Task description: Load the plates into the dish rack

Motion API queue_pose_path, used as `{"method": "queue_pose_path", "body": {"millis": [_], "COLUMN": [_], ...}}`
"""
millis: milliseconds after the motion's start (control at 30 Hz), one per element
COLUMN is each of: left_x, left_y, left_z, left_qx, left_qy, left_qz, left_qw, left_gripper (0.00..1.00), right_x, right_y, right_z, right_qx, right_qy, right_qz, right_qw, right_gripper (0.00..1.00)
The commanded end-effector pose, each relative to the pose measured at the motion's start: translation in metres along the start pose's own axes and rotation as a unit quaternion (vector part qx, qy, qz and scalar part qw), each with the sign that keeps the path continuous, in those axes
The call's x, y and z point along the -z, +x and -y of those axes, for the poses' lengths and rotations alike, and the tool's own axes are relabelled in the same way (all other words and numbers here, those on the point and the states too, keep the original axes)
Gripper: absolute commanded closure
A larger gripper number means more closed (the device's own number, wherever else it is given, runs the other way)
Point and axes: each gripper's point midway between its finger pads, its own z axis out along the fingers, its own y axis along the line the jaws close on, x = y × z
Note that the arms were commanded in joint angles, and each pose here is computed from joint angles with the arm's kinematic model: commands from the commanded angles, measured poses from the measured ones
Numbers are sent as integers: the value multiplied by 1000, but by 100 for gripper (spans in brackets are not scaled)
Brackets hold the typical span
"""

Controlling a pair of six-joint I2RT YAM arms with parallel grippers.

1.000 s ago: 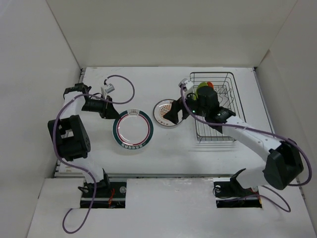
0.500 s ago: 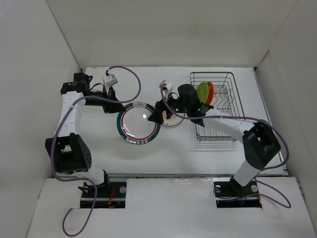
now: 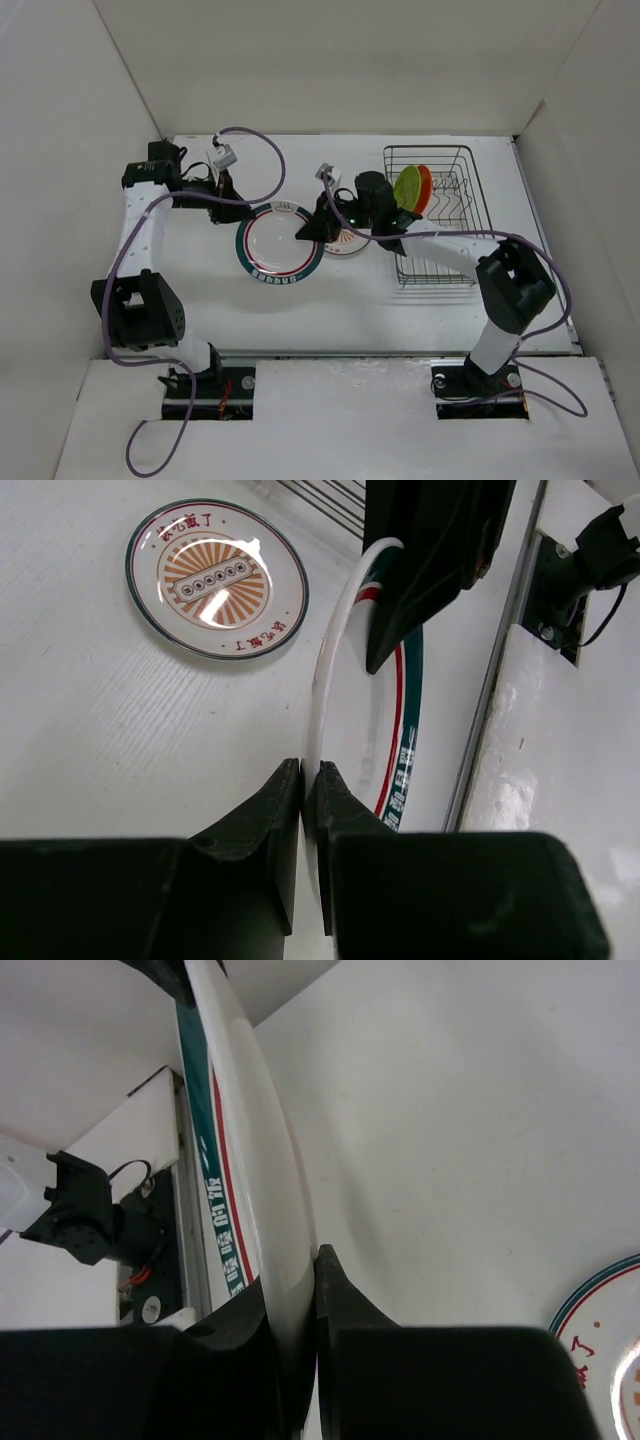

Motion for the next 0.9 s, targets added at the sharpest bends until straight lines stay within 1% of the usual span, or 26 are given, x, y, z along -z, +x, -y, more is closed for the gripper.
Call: {"method": "queue_pose_path", "body": {"millis": [0, 33, 67, 100, 133, 167, 200, 233, 267, 300, 333, 367, 400, 433, 467, 533, 567, 600, 667, 700, 733, 800, 833, 867], "left_x": [2, 0, 0, -1, -3, -3, -2, -2, -4, 2, 1, 0, 2, 1, 0, 3, -1, -1, 0, -1, -1, 0, 1, 1], "left_y": [-25, -21, -20, -18, -12, -12, -14, -13, -5, -12, -12, -6, -8, -8, -9, -8, -3, -3, -3, -1, -1, -1, 0, 0], "left_z": [13, 10, 2, -2, -7, -6, -20, -26, -31, -46, -53, -58, -61, -71, -75, -83, -83, -83, -84, -88, -88, -90, -91, -91], "left_qx": [1, 25, 21, 26, 38, 59, 45, 51, 67, 69, 74, 82, 77, 73, 71, 66, 73, 73, 73, 81, 86, 87, 87, 87], "left_qy": [22, 18, 4, -3, -8, -20, -48, -64, -80, -134, -158, -180, -205, -245, -263, -301, -301, -301, -306, -310, -310, -316, -321, -321], "left_qz": [35, 32, 27, 25, 21, 22, 22, 24, 22, 33, 35, 32, 34, 27, 24, 18, 13, 13, 12, 12, 14, 13, 12, 12], "left_qw": [999, 999, 999, 999, 999, 998, 998, 996, 994, 988, 984, 980, 975, 966, 962, 951, 951, 951, 949, 947, 947, 945, 943, 943], "left_gripper": [98, 67, 49, 24, 0, 0, 0, 0, 0, 0, 0, 0, 0, 0, 0, 0, 0, 0, 0, 0, 0, 0, 0, 0], "right_x": [5, 13, 20, 33, 45, 62, 77, 104, 124, 148, 182, 204, 228, 247, 280, 314, 340, 352, 376, 397, 405, 422, 426, 423], "right_y": [-33, -38, -42, -55, -51, -70, -81, -91, -97, -112, -122, -120, -139, -144, -150, -158, -162, -159, -166, -167, -165, -159, -160, -158], "right_z": [-11, -10, -3, 16, 29, 31, 39, 65, 73, 72, 92, 96, 89, 90, 99, 96, 98, 102, 99, 104, 108, 120, 121, 127], "right_qx": [41, 37, 31, 26, 6, 14, 11, 1, -5, 1, -7, -14, -1, 1, -2, 1, -4, -3, 11, 11, 9, 9, 9, 12], "right_qy": [-3, 13, 33, 81, 119, 148, 180, 250, 289, 323, 390, 426, 450, 476, 525, 564, 593, 608, 628, 650, 660, 677, 680, 677], "right_qz": [45, 47, 50, 66, 57, 76, 88, 108, 108, 127, 147, 140, 162, 169, 182, 187, 201, 195, 203, 211, 215, 204, 209, 202], "right_qw": [998, 998, 998, 994, 991, 986, 980, 962, 951, 938, 909, 894, 878, 863, 832, 805, 780, 770, 751, 730, 720, 707, 703, 708], "right_gripper": [100, 100, 100, 100, 100, 100, 100, 100, 100, 100, 100, 100, 100, 100, 100, 100, 100, 100, 100, 100, 100, 100, 100, 100]}}
